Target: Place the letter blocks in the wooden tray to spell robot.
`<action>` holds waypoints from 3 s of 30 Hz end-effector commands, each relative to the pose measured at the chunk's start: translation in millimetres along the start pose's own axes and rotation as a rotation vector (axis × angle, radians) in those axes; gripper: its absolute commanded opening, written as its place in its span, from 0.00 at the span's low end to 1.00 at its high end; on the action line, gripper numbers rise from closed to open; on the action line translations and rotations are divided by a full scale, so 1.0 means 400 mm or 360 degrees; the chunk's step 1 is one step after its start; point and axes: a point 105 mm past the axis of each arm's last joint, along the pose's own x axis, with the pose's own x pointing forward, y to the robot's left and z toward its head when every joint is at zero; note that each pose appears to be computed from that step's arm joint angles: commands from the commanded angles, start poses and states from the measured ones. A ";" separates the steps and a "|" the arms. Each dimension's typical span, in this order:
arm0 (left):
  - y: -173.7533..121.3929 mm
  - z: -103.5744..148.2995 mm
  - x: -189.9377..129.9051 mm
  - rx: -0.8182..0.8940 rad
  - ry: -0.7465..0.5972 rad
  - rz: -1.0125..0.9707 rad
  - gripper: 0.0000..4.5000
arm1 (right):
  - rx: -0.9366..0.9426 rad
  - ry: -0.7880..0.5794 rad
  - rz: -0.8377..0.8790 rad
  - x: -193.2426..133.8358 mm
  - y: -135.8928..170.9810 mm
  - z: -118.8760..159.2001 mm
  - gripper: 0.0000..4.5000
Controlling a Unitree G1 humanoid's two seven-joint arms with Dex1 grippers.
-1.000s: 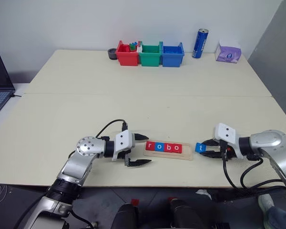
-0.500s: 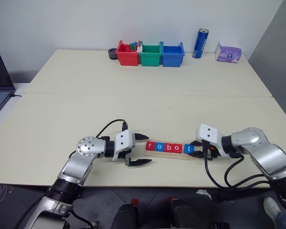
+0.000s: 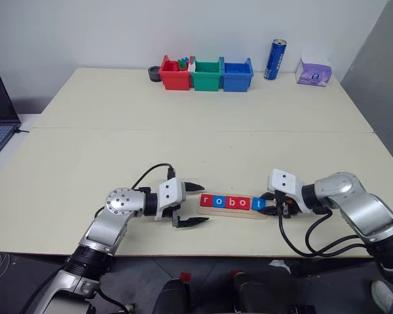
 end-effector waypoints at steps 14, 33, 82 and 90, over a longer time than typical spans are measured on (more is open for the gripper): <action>0.002 0.018 0.000 0.0063 -0.0026 0.0012 1.00 | -0.0103 -0.0072 -0.0051 -0.012 -0.023 0.046 1.00; 0.009 0.013 -0.004 0.0067 -0.0016 0.0022 1.00 | 0.0053 -0.0059 -0.0196 -0.051 0.029 -0.003 0.20; 0.041 0.017 -0.138 -0.0037 0.0110 0.0179 1.00 | 0.0043 -0.0570 -0.0099 -0.108 0.102 0.119 0.88; 0.031 0.036 -0.129 -0.0032 0.0043 0.0117 1.00 | -0.0005 -0.0547 -0.0161 -0.127 0.076 0.110 0.98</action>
